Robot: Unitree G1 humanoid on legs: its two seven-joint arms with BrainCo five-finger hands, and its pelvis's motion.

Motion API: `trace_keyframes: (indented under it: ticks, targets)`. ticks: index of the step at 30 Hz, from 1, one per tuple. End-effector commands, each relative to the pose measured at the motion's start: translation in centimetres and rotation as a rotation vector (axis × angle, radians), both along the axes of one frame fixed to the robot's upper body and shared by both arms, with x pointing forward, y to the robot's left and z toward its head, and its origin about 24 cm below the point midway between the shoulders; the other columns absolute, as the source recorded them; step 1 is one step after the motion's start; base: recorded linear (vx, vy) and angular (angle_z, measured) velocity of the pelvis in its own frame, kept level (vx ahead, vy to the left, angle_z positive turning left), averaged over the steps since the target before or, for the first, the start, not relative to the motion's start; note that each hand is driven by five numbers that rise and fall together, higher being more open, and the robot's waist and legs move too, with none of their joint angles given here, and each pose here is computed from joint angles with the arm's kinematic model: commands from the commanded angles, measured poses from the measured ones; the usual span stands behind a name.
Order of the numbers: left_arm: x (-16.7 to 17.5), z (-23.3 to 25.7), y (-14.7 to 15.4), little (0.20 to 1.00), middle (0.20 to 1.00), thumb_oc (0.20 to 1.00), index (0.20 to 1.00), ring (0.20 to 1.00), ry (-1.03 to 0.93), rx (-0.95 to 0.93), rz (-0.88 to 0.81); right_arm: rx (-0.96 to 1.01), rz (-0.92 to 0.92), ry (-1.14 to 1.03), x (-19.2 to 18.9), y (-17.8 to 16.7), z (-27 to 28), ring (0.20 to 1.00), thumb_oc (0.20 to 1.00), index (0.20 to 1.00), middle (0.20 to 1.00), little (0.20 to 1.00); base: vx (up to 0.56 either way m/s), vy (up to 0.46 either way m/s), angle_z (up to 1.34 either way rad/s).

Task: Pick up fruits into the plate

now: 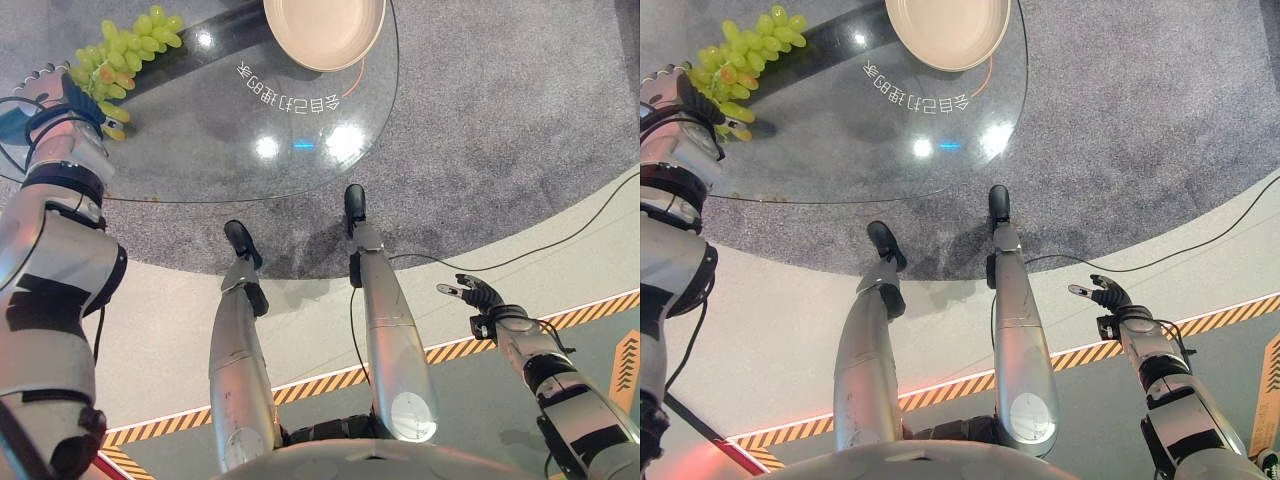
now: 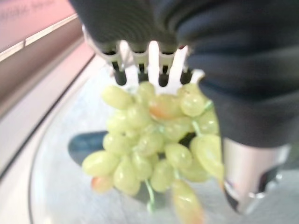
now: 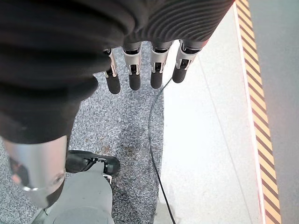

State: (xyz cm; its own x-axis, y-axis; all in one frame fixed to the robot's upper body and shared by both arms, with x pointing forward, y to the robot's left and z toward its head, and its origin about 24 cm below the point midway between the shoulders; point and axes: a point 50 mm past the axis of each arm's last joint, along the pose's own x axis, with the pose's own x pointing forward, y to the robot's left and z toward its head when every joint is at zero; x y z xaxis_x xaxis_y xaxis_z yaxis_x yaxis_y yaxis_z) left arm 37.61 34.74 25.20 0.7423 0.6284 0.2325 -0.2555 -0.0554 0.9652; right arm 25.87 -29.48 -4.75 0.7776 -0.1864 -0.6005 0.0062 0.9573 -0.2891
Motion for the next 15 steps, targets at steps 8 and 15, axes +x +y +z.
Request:
trace_keyframes:
  ticks: [8,15]
  targets:
    - [-3.9,-1.4,4.7,1.000,1.000,1.000,1.000,1.000,0.052,0.279,0.284,0.069,-0.001,0.009,-1.8,0.1,-1.1,1.000,1.000,1.000,1.000,1.000,0.00,-0.057,-0.05]
    - [-3.8,-1.7,4.4,1.000,1.000,1.000,1.000,1.000,0.039,0.273,0.270,0.087,0.014,-0.030,-0.7,0.6,-0.3,1.000,1.000,1.000,1.000,1.000,0.00,-0.004,0.00]
